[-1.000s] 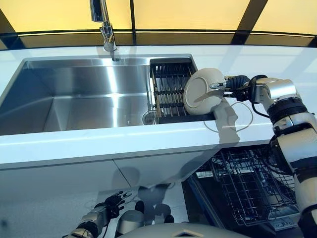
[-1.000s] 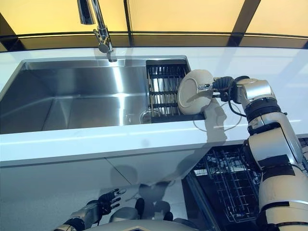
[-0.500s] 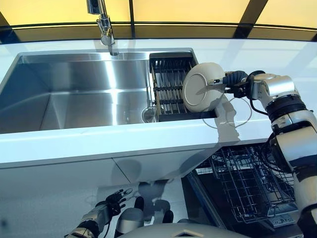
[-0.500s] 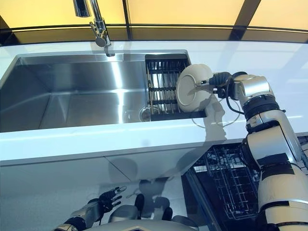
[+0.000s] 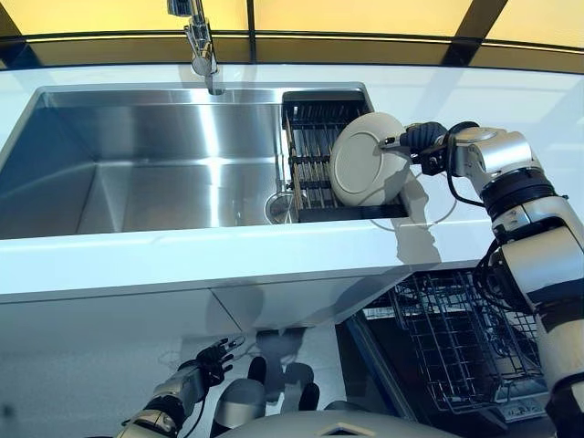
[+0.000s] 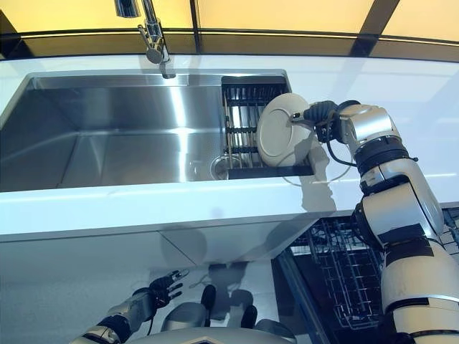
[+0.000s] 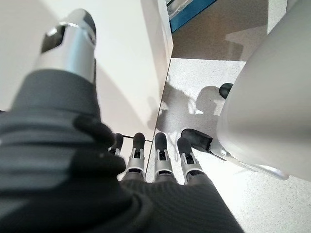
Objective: Take plates into dishwasher
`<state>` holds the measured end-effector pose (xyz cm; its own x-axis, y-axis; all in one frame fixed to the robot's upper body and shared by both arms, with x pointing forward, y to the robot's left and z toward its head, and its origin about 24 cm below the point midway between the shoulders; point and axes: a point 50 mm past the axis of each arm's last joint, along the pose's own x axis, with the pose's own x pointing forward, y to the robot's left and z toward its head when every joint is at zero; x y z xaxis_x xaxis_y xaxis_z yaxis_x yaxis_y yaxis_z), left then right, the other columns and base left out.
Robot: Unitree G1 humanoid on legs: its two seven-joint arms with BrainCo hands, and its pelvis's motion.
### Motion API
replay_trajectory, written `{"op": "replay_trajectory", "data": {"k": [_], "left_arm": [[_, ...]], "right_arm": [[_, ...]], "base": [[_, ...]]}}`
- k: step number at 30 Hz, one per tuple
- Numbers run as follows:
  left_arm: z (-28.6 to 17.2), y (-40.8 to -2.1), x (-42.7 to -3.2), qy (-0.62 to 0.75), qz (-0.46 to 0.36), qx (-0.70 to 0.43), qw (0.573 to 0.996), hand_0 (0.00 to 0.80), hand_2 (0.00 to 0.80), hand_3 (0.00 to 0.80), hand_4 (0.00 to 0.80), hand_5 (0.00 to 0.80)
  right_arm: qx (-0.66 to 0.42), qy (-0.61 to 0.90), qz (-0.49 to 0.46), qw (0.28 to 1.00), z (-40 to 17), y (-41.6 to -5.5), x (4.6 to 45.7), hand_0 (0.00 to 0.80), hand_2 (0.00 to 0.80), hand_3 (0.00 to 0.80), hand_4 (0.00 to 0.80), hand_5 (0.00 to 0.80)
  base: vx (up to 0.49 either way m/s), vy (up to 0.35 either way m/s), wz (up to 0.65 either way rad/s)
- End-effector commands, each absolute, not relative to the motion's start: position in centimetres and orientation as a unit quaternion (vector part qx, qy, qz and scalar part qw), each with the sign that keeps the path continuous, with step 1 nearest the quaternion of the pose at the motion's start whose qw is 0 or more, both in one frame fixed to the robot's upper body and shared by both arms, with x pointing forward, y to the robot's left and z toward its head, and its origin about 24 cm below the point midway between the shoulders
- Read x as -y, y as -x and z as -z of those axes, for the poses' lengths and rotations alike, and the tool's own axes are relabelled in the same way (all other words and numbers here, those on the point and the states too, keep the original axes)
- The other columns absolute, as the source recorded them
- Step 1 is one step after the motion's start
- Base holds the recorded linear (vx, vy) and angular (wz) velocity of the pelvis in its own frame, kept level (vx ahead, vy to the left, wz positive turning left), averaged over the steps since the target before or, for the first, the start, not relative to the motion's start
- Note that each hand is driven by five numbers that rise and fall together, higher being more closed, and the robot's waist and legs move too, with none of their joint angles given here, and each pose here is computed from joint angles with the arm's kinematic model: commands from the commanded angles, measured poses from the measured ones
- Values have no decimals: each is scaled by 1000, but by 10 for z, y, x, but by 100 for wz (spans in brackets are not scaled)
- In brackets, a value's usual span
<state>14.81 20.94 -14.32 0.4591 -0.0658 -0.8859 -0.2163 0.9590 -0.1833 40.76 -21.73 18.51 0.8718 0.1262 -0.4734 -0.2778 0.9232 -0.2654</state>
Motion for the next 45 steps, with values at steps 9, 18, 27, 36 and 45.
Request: {"op": "replay_trajectory", "data": {"k": [9, 18, 27, 36, 45], "left_arm": [[140, -161, -206, 115, -16, -512, 851, 0, 0, 0, 0, 0], [144, -145, -220, 116, -24, -522, 845, 0, 0, 0, 0, 0], [149, -125, -231, 125, -47, -529, 838, 0, 0, 0, 0, 0], [150, -110, -239, 131, -73, -527, 836, 0, 0, 0, 0, 0], [149, -109, -234, 148, -80, -509, 844, 0, 0, 0, 0, 0]], "right_arm": [[-70, 228, -39, 970, -280, -413, 228, 800, 800, 800, 800, 800], [30, 240, 26, 970, -331, -400, 247, 800, 800, 800, 800, 800], [97, 332, 134, 929, -382, -365, 293, 800, 800, 800, 800, 800], [89, 538, 260, 797, -406, -313, 352, 800, 800, 800, 800, 800], [27, 784, 330, 525, -331, -277, 394, 800, 800, 800, 800, 800]], "base": [[-1, 8, -1], [2, 18, -6], [12, 27, -16], [-5, 0, -19], [-19, 0, -15]]}}
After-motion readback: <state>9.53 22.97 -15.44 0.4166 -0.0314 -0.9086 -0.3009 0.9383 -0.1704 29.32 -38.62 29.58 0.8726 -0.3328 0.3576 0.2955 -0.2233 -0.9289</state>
